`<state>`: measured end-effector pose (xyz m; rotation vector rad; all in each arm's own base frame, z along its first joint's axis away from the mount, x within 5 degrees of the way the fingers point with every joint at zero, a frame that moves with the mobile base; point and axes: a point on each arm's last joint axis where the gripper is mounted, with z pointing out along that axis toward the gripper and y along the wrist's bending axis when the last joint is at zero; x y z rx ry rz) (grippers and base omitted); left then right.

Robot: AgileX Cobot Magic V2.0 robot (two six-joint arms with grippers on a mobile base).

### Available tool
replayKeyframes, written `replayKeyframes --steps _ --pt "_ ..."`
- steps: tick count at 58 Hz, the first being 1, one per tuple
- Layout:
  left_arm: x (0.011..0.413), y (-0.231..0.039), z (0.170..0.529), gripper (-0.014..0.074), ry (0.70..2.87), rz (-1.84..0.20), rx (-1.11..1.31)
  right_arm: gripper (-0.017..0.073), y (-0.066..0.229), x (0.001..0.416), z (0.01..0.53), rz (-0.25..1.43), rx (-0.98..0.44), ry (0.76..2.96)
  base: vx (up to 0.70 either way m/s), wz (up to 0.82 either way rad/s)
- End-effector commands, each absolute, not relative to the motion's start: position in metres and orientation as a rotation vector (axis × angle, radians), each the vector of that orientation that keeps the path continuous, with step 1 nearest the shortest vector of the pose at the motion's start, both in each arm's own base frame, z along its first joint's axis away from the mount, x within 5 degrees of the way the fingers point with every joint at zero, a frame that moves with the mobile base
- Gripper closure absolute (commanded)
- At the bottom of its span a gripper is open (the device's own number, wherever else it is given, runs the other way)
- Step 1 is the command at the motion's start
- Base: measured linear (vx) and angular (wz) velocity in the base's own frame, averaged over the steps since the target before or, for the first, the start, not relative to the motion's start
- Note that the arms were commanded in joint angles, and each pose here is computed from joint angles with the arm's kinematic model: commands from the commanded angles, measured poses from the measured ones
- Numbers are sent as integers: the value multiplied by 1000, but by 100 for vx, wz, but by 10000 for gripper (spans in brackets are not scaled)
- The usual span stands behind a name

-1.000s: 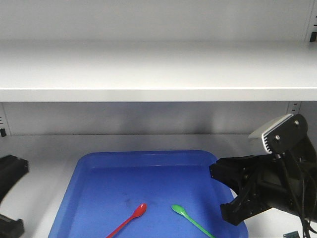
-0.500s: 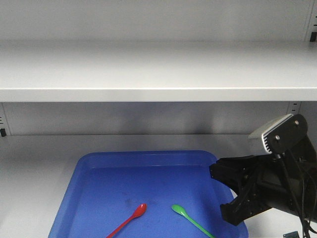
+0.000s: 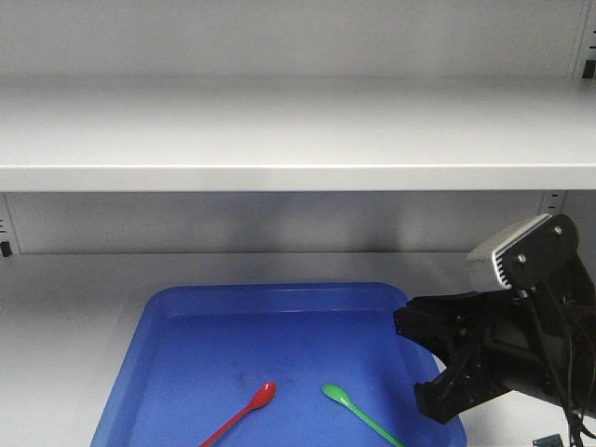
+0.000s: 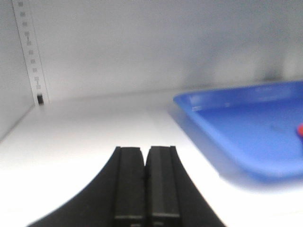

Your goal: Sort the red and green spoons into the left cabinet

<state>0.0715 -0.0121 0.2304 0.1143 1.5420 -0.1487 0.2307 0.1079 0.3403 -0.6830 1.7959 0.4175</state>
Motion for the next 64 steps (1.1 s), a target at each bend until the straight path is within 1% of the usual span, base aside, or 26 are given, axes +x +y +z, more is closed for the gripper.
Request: replayKeyframes --steps 1,7,8,18,39,64 --pt "66 -11 229 594 1426 -169 94 562 106 228 358 419 -642 1740 0 0" --pt "60 -10 211 594 1389 -167 95 562 106 228 358 419 -642 1740 0 0" --pt "60 -10 209 594 1412 -165 96 562 106 228 358 419 -642 1740 0 0" --pt "54 -8 209 594 1393 -140 87 562 106 228 358 419 -642 1740 0 0" --pt "55 -4 207 594 1416 -78 31 562 106 228 358 423 -645 1740 0 0" --pt "55 -4 206 594 1428 -76 27 562 106 228 358 423 -645 1740 0 0"
